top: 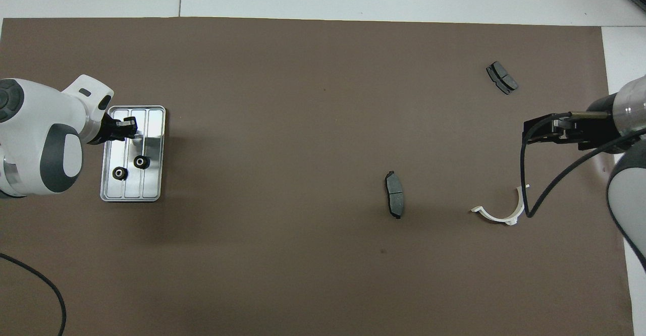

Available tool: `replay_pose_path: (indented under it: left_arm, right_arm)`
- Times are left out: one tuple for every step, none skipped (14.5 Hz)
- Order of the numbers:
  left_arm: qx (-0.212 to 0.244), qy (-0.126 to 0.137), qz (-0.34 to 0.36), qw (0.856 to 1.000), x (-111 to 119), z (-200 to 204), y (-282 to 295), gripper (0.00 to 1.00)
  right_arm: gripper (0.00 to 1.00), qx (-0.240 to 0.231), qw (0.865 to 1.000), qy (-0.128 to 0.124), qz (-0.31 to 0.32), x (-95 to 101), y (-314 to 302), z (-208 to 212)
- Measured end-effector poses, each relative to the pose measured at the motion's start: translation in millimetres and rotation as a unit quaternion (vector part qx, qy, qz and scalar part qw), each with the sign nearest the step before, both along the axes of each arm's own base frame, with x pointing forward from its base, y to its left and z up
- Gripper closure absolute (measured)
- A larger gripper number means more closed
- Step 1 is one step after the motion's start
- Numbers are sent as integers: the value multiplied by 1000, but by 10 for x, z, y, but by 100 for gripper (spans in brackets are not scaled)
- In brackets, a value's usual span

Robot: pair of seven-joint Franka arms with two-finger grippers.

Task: Pick bearing gear from pile to tray
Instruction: 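Lower the held gear onto the tray with the left gripper and release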

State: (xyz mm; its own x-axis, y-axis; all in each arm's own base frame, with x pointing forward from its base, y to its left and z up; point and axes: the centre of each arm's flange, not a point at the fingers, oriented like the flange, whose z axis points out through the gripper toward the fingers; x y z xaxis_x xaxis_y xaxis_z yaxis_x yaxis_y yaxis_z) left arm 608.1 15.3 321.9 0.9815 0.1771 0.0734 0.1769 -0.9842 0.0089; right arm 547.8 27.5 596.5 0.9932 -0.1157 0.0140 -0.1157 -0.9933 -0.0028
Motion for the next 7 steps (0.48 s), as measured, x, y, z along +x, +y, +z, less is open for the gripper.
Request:
replay_pose_path:
  left_arm:
    - [1, 0, -8, 1000, -6, -13, -1, 63]
    - [1, 0, -13, 1000, -6, -14, -1, 52]
    - [1, -1, -17, 1000, -4, -11, -5, 42]
    - [1, -2, -22, 1000, 0, -4, -20, 32]
    - [1, -2, -26, 1000, 8, 17, -49, 22]
    - [2, 0, -34, 999, 15, 64, -89, 8]
    - [7, 9, -50, 999, 15, 156, -153, 0]
  right_arm:
    - [0, 0, 1000, 1, 0, -2, -1, -2]
    - [0, 0, 1000, 1, 0, -3, -2, -3]
    - [0, 0, 1000, 2, 0, -4, -2, -5]
    - [0, 0, 1000, 3, 0, -6, -2, -7]
    - [0, 0, 1000, 3, 0, -7, -2, -7]
    - [0, 0, 1000, 3, 0, -7, -2, -8]
    - [0, 0, 1000, 4, 0, -7, -2, -9]
